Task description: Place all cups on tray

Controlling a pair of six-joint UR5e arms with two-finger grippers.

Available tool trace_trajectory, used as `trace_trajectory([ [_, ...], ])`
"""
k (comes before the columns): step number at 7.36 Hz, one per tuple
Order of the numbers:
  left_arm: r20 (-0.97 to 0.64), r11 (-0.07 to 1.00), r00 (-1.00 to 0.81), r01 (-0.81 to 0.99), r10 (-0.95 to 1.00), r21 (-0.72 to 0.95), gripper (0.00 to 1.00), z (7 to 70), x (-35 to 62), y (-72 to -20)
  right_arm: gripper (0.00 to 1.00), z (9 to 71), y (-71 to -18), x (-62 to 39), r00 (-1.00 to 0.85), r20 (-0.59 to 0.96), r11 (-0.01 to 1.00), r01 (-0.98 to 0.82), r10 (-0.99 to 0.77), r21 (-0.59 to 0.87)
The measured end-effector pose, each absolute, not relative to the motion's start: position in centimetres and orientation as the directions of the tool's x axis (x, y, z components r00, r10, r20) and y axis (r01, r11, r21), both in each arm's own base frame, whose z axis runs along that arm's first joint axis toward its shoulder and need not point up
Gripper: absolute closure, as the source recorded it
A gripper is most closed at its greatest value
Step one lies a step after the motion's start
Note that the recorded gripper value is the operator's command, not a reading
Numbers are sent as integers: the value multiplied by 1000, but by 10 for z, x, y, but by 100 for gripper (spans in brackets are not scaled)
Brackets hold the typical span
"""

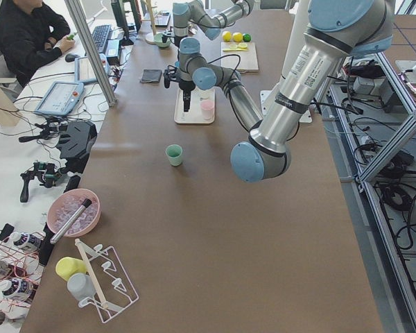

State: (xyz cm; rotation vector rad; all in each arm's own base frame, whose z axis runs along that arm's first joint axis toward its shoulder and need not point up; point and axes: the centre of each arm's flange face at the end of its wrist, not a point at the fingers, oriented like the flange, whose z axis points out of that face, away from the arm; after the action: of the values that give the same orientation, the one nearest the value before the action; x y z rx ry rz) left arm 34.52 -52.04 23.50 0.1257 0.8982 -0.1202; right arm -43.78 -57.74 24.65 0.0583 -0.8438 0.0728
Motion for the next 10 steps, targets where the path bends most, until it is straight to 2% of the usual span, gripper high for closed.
trace_trajectory([
  [3,-732,985,680,86,50,147,2,292,284,-564,100,239,-551,-481,647,759,993,-119,72,8],
  [6,-687,985,720,34,92,168,2,343,256,-580,100,253,-546,-508,651,757,991,-127,60,30],
  [7,-680,986,727,25,97,167,2,352,255,-583,62,256,-547,-511,648,760,991,-129,59,33],
  [8,-674,987,732,20,95,161,2,359,256,-586,1,257,-548,-512,646,761,991,-130,59,33],
  [10,-675,986,731,20,100,167,2,384,266,-598,0,254,-548,-511,638,765,989,-149,85,14],
])
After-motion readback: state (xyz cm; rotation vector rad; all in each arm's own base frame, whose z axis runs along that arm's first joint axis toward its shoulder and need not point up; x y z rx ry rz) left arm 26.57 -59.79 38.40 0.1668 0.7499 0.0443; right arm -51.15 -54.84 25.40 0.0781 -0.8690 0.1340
